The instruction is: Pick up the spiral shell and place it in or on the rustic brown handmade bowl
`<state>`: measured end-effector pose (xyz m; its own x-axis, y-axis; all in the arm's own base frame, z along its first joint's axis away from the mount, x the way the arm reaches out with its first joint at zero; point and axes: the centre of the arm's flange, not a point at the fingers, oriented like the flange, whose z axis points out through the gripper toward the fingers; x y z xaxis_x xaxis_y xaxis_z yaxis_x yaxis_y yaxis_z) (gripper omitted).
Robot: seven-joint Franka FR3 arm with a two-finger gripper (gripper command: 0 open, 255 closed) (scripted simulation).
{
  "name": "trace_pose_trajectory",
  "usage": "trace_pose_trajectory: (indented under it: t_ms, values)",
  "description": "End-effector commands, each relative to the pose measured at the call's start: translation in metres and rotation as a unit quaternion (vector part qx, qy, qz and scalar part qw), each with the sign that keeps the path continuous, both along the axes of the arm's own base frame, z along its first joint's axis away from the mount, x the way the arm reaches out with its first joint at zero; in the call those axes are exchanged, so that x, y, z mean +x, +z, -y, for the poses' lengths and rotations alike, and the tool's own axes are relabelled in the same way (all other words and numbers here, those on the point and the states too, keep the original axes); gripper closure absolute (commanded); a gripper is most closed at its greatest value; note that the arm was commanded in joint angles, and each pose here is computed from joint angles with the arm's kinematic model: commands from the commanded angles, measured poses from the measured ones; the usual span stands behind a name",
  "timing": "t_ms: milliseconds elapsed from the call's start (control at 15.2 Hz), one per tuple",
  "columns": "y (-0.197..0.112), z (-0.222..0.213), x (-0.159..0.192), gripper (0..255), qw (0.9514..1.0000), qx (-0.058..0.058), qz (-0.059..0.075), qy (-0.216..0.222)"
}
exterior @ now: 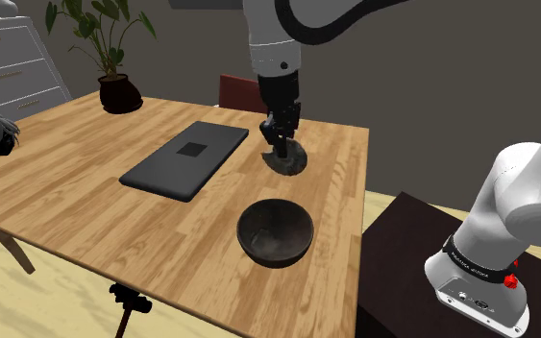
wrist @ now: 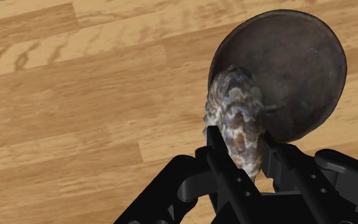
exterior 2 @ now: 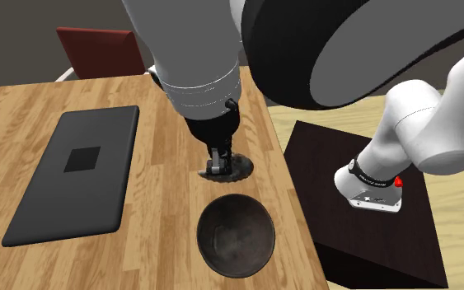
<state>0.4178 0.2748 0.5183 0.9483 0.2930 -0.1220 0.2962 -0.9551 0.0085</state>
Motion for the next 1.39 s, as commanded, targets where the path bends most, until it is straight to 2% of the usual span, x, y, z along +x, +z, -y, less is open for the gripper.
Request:
trace_pose_trajectory:
  t_ms: [0, 330, 1320]
  values:
    - [0.003, -0.021, -0.015, 255, 1.0, 0.0, 0.0, -0.001]
    - [0.011, -0.075, -0.054, 255, 1.0, 0.0, 0.0, -0.001]
    - [-0.068, -0.075, -0.054, 255, 1.0, 0.0, 0.0, -0.001]
